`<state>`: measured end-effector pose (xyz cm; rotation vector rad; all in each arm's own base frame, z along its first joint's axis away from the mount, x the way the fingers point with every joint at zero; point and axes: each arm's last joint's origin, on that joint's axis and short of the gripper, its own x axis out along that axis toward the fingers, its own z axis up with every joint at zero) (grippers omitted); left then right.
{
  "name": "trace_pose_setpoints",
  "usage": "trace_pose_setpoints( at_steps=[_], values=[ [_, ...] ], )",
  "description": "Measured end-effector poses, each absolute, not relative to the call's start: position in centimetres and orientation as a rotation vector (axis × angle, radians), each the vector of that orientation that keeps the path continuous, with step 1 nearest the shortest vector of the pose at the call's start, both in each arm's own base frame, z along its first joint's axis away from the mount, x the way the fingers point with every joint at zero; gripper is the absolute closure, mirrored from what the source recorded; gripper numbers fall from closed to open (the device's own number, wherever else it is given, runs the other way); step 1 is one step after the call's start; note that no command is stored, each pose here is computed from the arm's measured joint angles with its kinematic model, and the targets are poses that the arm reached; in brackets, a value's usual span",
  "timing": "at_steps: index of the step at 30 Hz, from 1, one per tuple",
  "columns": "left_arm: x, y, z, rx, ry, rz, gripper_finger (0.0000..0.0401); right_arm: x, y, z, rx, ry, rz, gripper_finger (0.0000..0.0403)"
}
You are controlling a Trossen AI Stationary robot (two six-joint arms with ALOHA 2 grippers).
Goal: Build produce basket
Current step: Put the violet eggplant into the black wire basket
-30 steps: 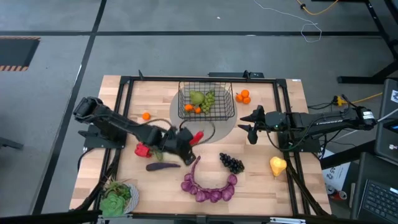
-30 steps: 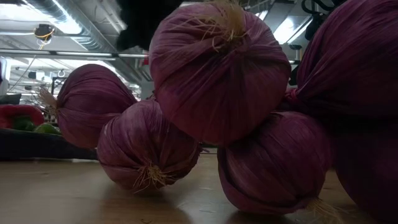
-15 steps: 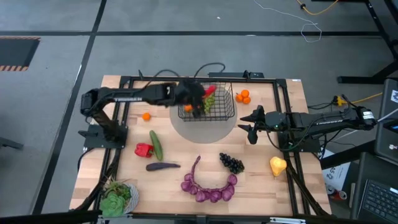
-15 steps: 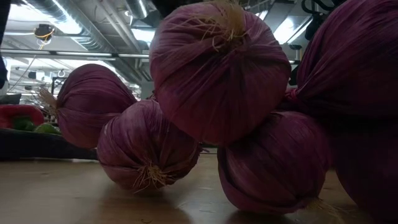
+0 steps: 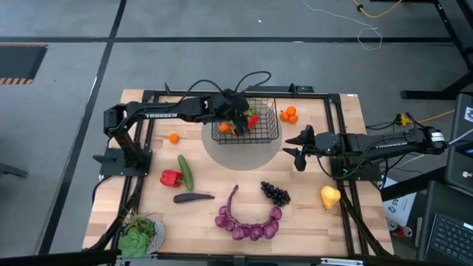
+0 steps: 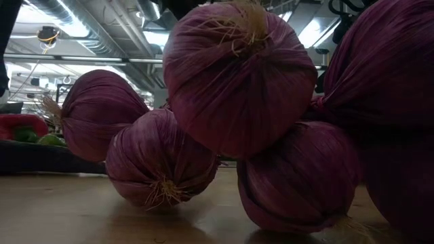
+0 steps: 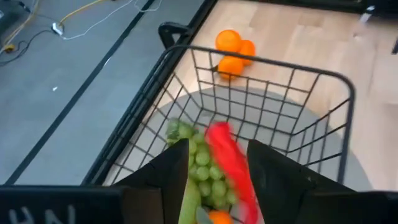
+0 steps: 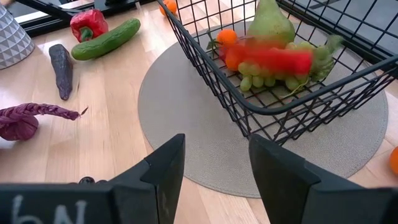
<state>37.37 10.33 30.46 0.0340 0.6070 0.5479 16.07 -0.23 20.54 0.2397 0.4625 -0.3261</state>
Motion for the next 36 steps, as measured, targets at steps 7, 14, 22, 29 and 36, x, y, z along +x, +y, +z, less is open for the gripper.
trace_pose_setpoints(
  at_steps=[7, 14, 22, 29, 36],
  values=[
    [37.7, 9.8, 30.7, 0.033, 0.568, 0.544, 0.0240, 16.1, -0.2, 20.6, 0.240, 0.463, -0.326, 0.0221],
    [37.5, 8.3, 30.6, -0.030, 0.605, 0.533, 0.0239, 16.1, -0.2, 20.5, 0.245, 0.462, -0.327, 0.0221],
    [35.5, 3.0, 29.1, -0.281, 0.864, 0.438, 0.0238, 16.1, -0.2, 20.5, 0.249, 0.462, -0.328, 0.0221],
    [32.9, -2.9, 27.2, -0.417, 1.185, 0.439, 0.0238, 16.1, -0.2, 20.5, 0.265, 0.460, -0.332, 0.0221],
    [31.9, -6.7, 27.2, -0.406, 1.219, 0.422, 0.0238, 16.1, -0.2, 20.5, 0.265, 0.459, -0.332, 0.0221]
  ],
)
